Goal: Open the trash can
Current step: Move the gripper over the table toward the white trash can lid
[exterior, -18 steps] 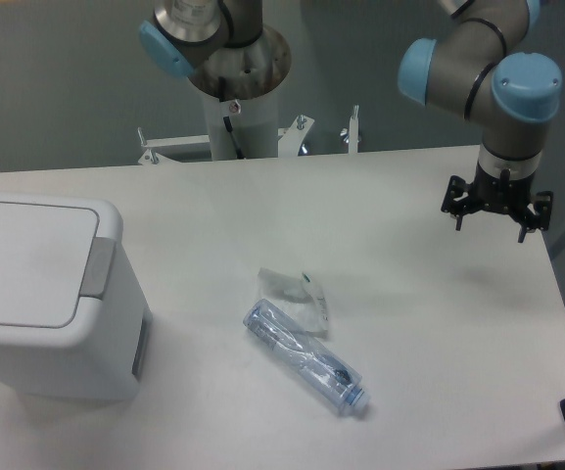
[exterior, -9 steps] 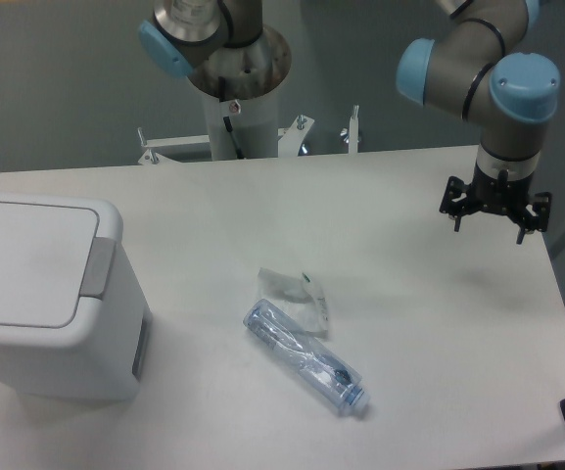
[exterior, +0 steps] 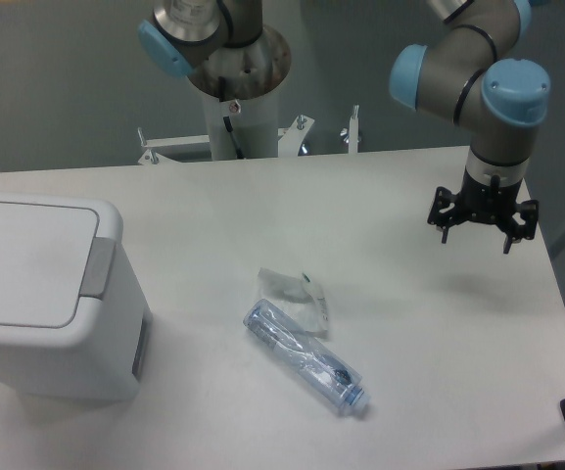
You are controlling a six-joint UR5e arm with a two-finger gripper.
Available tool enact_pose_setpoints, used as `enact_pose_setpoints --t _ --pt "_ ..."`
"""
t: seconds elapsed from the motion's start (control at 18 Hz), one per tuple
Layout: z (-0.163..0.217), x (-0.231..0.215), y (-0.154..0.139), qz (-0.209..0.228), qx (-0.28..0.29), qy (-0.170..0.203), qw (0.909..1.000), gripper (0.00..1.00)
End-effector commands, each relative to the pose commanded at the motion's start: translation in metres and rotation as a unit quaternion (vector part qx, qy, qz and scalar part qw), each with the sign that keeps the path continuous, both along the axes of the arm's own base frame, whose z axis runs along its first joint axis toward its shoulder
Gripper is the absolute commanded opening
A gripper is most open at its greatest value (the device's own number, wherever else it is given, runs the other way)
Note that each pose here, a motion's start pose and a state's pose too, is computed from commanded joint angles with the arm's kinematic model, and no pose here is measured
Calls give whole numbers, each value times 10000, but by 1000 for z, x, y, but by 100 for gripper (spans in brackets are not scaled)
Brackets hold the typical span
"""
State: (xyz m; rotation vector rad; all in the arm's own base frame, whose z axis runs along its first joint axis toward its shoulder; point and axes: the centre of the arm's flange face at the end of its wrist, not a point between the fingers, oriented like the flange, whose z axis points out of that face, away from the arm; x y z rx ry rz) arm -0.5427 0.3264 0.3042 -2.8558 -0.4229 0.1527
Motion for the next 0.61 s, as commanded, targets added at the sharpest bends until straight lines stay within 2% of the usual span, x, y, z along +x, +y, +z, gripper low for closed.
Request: enact_pose_setpoints --t 0.22,0.33,0.61 --pt "12 5 15 341 758 -297 9961 100" --pt "33 14 20 601 1065 -347 9919 100" --pt "76 52 81 943 1466 -473 9835 100"
